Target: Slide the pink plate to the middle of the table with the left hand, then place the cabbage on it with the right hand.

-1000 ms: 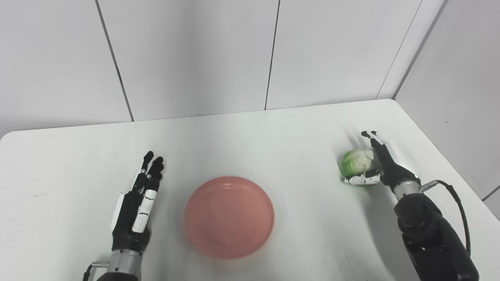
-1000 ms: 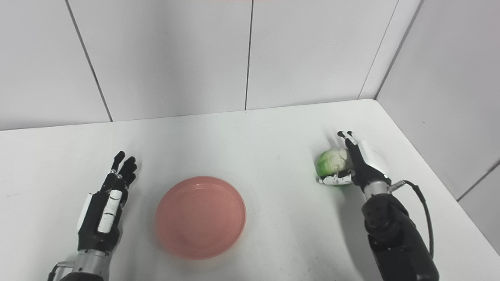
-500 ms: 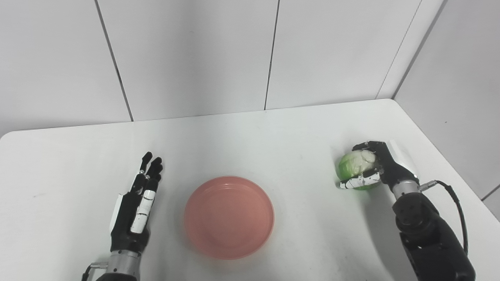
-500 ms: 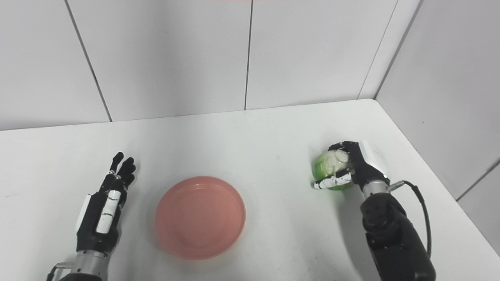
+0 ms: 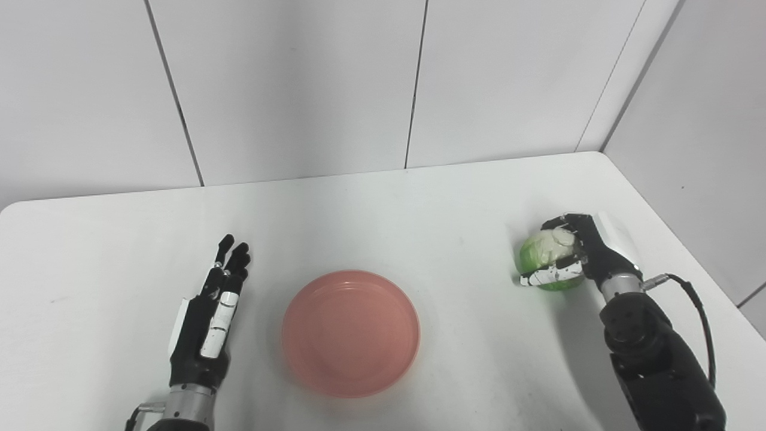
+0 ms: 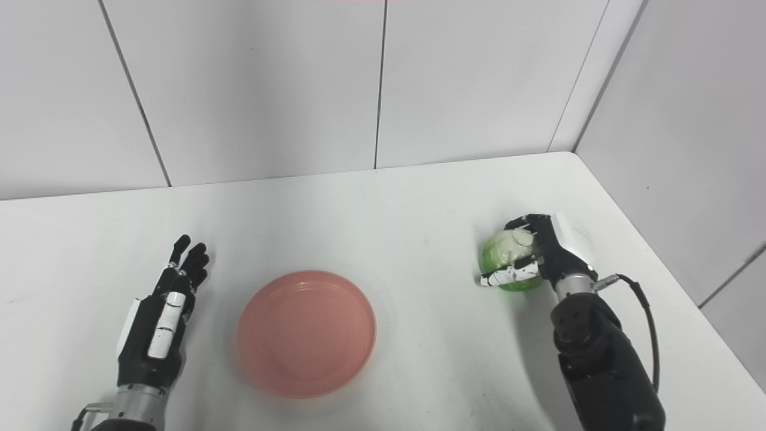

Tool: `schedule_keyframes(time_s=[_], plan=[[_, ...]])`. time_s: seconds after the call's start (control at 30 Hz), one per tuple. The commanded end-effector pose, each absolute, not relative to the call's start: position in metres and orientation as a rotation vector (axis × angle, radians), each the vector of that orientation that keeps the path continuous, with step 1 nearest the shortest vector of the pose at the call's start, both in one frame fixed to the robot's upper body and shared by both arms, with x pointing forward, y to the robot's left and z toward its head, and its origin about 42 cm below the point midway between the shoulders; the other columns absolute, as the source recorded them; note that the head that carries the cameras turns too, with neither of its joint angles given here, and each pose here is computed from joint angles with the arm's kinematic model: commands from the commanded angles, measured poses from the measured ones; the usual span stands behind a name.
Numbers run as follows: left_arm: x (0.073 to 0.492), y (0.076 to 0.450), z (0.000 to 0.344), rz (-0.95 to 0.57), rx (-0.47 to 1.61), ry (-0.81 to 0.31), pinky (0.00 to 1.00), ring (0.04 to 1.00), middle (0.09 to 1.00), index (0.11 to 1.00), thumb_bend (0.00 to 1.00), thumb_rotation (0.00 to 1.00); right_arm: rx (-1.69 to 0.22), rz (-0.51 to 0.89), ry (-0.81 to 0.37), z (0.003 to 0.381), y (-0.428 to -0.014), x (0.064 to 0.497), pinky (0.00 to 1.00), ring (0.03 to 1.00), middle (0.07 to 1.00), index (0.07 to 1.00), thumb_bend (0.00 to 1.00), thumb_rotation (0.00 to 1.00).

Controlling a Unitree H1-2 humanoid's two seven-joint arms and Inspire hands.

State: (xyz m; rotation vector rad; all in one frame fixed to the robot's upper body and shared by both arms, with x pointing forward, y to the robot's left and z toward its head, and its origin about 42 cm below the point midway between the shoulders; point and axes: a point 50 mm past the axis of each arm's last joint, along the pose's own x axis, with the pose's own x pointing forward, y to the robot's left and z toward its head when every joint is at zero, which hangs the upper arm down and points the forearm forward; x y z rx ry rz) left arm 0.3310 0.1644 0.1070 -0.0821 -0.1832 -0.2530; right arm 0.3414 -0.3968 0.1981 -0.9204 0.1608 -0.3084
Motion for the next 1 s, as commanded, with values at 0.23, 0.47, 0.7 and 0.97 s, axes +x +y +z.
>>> schedule_keyframes(time_s=[0.23,0.47,0.7,0.97], plan=[[0.322,0.167,0.107,-0.242,-0.083,-0.191,0.99,0.97,0.954,0.958,0.7,0.79,-0.885,-0.34,-0.027,0.229,-0.387,0.339,0.49,0.482,0.527,0.442,0.52,0.0],[0.32,0.164,0.112,-0.226,-0.081,-0.2,1.0,0.97,0.951,0.956,0.67,0.81,-0.808,-0.27,-0.152,0.247,-0.361,0.329,0.39,0.447,0.524,0.473,0.52,0.0],[0.318,0.152,0.114,-0.217,-0.088,-0.187,1.0,0.967,0.945,0.947,0.68,0.8,-0.764,-0.16,-0.252,0.257,-0.332,0.325,0.29,0.391,0.473,0.515,0.52,0.0],[0.318,0.14,0.116,-0.208,-0.068,-0.177,1.0,0.979,0.95,0.948,0.67,0.81,-0.653,0.089,-0.304,0.273,-0.301,0.321,0.41,0.447,0.496,0.488,0.52,0.0]])
